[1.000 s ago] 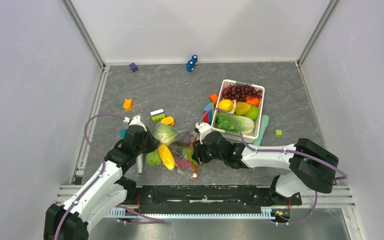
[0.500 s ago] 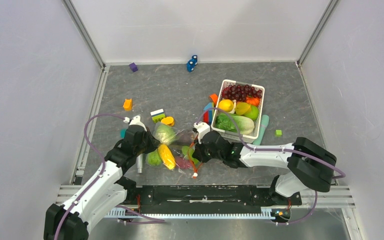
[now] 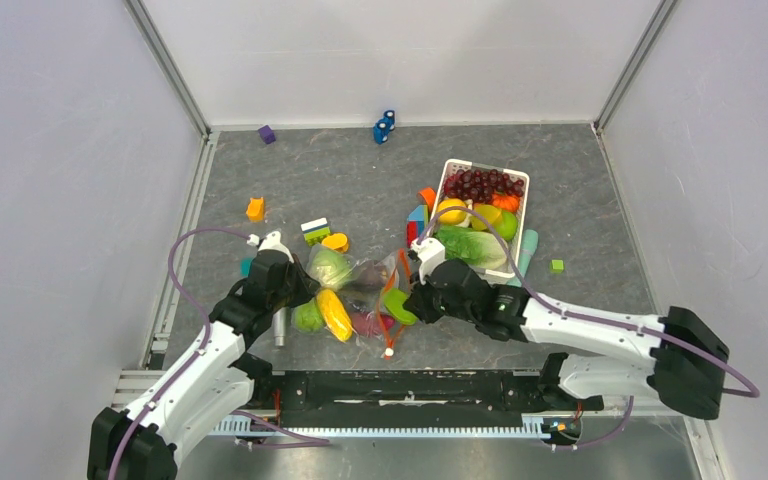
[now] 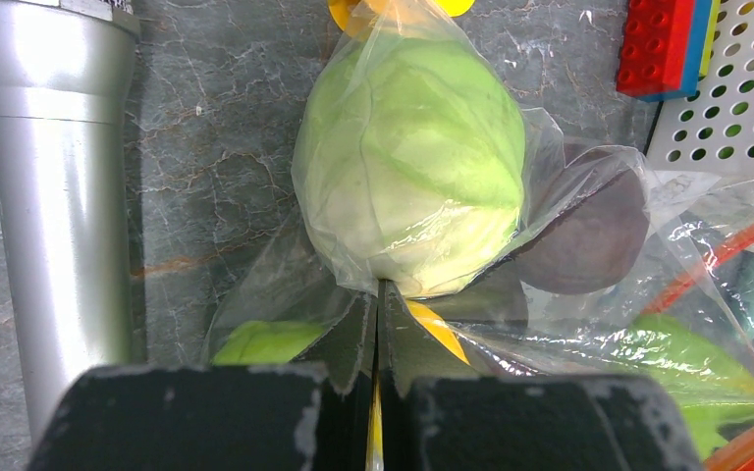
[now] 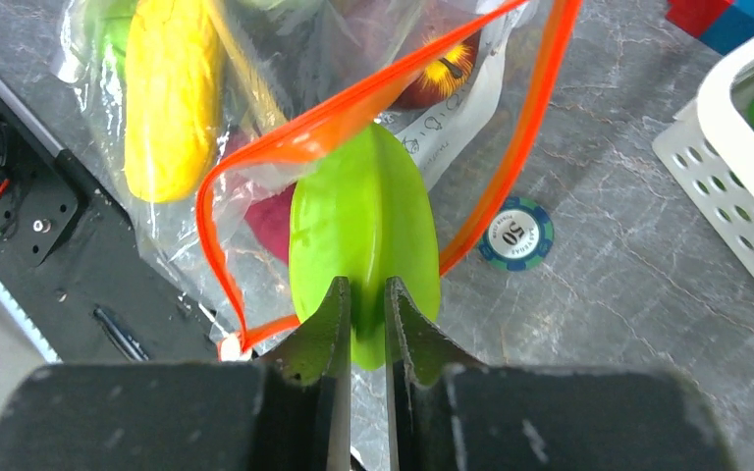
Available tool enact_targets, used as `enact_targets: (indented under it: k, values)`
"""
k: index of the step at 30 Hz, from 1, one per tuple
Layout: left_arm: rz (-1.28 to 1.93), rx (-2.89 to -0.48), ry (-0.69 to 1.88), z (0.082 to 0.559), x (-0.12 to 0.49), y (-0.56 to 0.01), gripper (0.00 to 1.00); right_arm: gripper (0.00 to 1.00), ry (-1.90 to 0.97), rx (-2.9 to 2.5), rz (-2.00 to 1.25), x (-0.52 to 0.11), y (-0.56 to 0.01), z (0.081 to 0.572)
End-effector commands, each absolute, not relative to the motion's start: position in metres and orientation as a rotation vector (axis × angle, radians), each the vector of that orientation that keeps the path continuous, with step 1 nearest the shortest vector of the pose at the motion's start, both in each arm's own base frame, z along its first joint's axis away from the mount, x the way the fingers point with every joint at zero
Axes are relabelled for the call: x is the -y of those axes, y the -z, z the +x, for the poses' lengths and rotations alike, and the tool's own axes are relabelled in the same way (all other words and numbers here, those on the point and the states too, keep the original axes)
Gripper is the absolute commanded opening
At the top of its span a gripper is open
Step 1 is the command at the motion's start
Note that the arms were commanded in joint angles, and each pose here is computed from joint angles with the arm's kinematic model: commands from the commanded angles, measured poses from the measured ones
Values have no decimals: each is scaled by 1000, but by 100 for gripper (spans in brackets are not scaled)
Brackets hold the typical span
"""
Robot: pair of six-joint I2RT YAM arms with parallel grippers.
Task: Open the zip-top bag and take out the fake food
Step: Pick up the fake fruit from the zipper food storage bag.
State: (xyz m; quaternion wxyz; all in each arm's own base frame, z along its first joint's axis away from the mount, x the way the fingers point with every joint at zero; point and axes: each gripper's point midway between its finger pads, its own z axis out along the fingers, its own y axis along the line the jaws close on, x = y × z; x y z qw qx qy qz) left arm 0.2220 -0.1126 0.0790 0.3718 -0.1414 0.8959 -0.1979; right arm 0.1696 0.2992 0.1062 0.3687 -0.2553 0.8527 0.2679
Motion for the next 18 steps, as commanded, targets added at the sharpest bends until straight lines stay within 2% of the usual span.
enact_targets:
  k: [1, 12, 18]
  values:
    - [-372, -2293, 482, 222, 108, -80, 2, 0, -658, -2180, -647, -280, -117, 165]
    - [-377, -2296, 480, 223, 108, -78, 2, 0, -638, -2170, -552, -236, -149, 174]
    - [-373, -2299, 482, 223, 109, -78, 2, 0, -545, -2115, -418, -194, -185, 207]
